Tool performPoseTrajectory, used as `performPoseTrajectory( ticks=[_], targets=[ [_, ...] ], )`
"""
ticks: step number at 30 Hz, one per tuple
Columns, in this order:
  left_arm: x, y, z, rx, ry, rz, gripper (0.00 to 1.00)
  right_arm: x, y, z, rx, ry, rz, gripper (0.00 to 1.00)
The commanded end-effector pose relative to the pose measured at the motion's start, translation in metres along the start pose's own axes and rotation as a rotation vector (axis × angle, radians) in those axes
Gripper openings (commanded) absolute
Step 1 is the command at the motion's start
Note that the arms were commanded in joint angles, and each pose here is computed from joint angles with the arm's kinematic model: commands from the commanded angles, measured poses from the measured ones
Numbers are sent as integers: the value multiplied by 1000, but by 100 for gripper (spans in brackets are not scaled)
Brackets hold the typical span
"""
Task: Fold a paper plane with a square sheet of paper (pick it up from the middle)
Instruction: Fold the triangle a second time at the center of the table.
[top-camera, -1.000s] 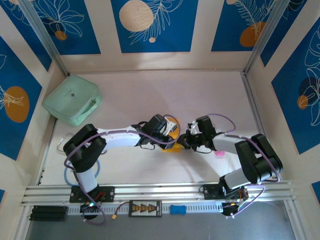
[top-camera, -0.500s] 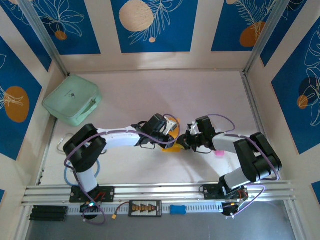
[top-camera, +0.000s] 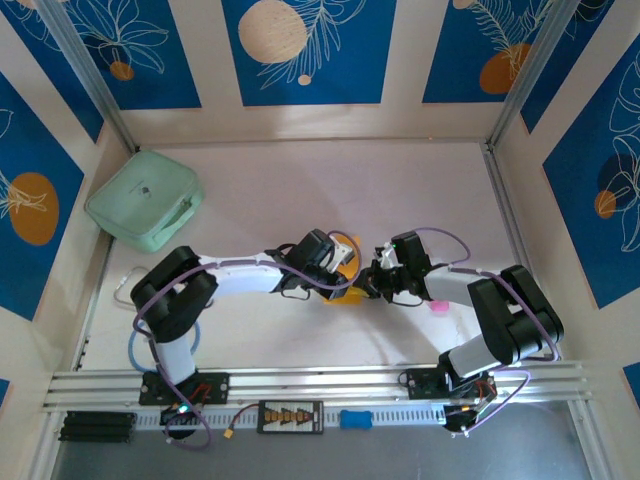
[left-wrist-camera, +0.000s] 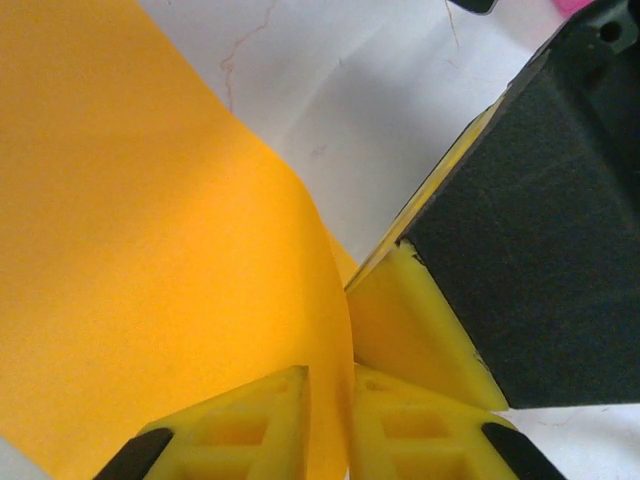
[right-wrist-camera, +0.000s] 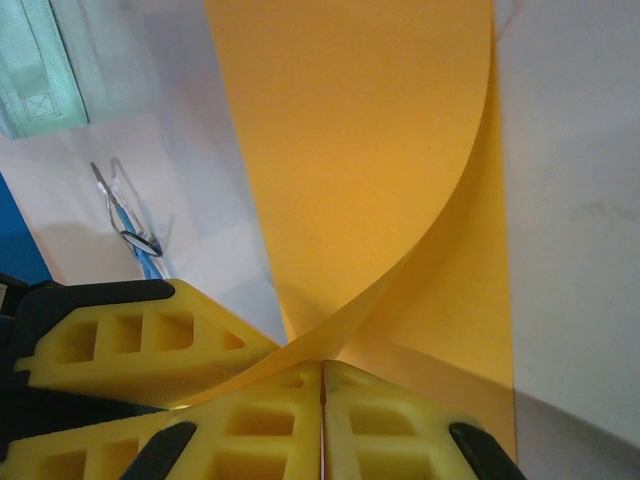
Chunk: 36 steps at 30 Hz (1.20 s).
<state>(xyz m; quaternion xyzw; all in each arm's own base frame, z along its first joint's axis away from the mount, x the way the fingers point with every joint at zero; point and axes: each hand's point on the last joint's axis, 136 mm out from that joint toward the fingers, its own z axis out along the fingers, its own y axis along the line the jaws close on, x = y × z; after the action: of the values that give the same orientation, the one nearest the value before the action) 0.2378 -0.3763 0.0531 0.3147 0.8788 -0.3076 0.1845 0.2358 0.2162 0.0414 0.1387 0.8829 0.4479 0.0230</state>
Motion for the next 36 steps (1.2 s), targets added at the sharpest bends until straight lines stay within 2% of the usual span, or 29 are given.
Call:
performPoseTrajectory(
  ticks=[1,6,11,17,28,36],
  targets=[
    [-6,1,0,7,-1,7,18,2,8,-1,-16,19,-10,10],
    [-11,1,-1,6,-14,8,18,2,7,-1,-12,18,-7,10],
    [-14,2,-3,0,-17,13,7,2,4,-3,3,11,-5,10],
    [-14,9,-5,-6,-22,-11,0,8,-9,-8,99,-7,-5,10],
    [-13,9,-6,2,-17,-19,0,11,-21,7,208,-2,-9,6],
    [-12,5,-3,30,-13,-51,0,9,-52,-3,344,-6,-9,6]
  ],
)
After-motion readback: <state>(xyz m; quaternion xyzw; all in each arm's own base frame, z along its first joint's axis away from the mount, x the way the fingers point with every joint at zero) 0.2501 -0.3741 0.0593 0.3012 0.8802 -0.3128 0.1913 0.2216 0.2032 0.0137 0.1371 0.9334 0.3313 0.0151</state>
